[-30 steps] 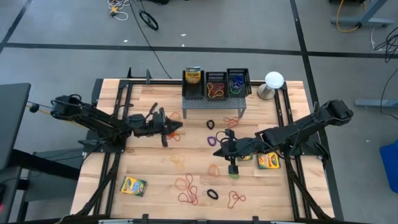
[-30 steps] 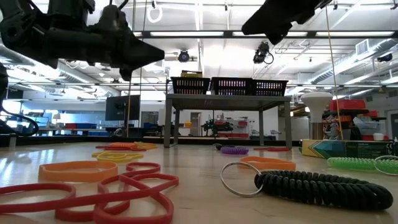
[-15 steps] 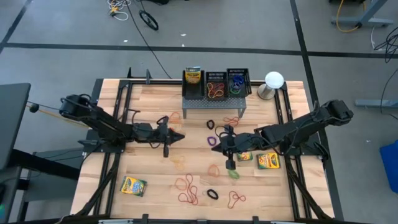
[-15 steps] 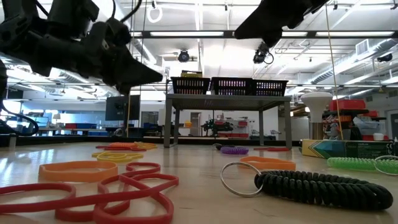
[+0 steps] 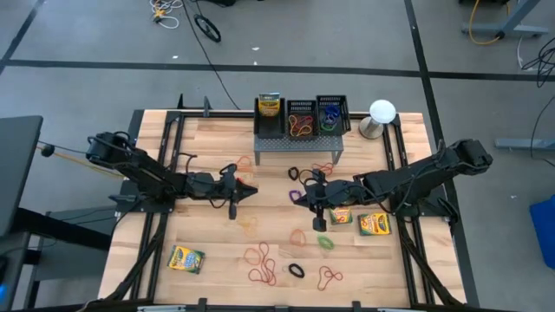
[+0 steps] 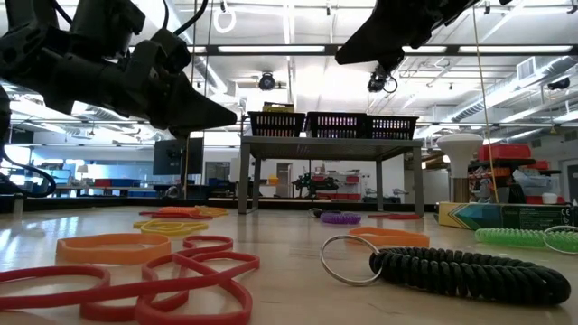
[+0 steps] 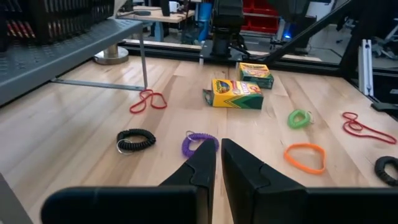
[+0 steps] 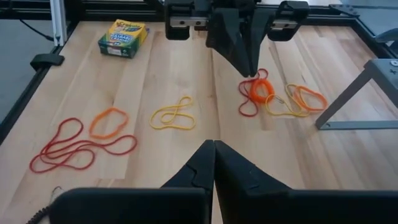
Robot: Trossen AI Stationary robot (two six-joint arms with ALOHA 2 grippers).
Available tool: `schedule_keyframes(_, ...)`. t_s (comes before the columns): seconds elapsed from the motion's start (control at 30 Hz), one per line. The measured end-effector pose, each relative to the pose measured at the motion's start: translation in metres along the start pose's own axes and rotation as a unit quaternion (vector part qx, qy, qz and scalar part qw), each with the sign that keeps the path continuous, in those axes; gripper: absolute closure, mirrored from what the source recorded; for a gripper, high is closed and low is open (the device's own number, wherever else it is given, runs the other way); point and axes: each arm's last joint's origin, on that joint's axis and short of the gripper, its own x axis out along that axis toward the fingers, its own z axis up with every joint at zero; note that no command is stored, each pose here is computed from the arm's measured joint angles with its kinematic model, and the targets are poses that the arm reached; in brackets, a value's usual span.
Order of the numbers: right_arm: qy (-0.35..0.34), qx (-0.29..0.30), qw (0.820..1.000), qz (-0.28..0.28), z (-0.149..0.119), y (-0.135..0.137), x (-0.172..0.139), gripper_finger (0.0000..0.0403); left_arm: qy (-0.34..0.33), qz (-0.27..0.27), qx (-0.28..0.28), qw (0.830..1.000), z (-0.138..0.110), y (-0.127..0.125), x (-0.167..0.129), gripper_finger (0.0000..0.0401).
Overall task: Sort rubber bands into baskets
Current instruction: Put the crayon box into the left black basket on the shelf
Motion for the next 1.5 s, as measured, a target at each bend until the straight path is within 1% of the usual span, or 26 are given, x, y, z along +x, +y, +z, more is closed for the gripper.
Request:
schedule_keyframes(0.17, 0.000, 0.000, 1.000, 0.003, 0.000, 0.000, 0.000, 0.0390, 0.000, -0.002, 0.000, 1.000, 0.000, 0.000, 0.000, 0.0365)
schedule_keyframes(0.3, 0.003, 0.013, 1.000, 0.015, -0.001, 0.002, 0.000, 0.0390, 0.000, -0.003, 0.001, 1.000, 0.000, 0.000, 0.000, 0.0365)
schedule_keyframes(0.43, 0.022, 0.018, 0.999, 0.018, -0.004, 0.003, -0.001, 0.0390, 0.000, -0.003, 0.001, 1.000, 0.000, 0.000, 0.000, 0.0365)
schedule_keyframes(0.57, 0.041, 0.018, 0.999, 0.018, -0.008, 0.004, -0.001, 0.0390, 0.000, -0.003, 0.001, 1.000, 0.000, 0.000, 0.000, 0.0365)
schedule_keyframes(0.8, 0.044, 0.012, 0.999, 0.024, -0.007, 0.009, -0.003, 0.0390, 0.000, -0.003, 0.002, 1.000, 0.000, 0.000, 0.000, 0.0365)
schedule_keyframes(1.03, 0.082, 0.026, 0.996, 0.033, 0.002, 0.018, -0.013, 0.0389, 0.000, -0.003, 0.002, 1.000, 0.000, 0.000, 0.000, 0.0365)
schedule_keyframes(1.13, 0.108, 0.042, 0.993, 0.038, -0.002, 0.024, -0.016, 0.0389, 0.000, -0.003, 0.002, 1.000, 0.000, 0.000, 0.000, 0.0365)
schedule_keyframes(1.23, 0.159, 0.057, 0.985, 0.025, -0.012, 0.025, -0.020, 0.0389, 0.000, -0.003, 0.002, 1.000, 0.000, 0.000, 0.000, 0.0365)
schedule_keyframes(1.33, 0.240, 0.040, 0.970, 0.002, -0.027, 0.020, -0.026, 0.0383, 0.000, -0.003, 0.002, 1.000, 0.000, 0.000, 0.000, 0.0365)
schedule_keyframes(1.43, 0.321, 0.052, 0.945, -0.026, -0.040, 0.005, -0.031, 0.0360, 0.000, -0.003, 0.002, 1.000, 0.000, 0.000, 0.000, 0.0365)
schedule_keyframes(1.5, 0.346, 0.071, 0.935, -0.025, -0.046, -0.008, -0.028, 0.0339, 0.000, -0.003, 0.002, 1.000, 0.000, 0.000, 0.000, 0.0365)
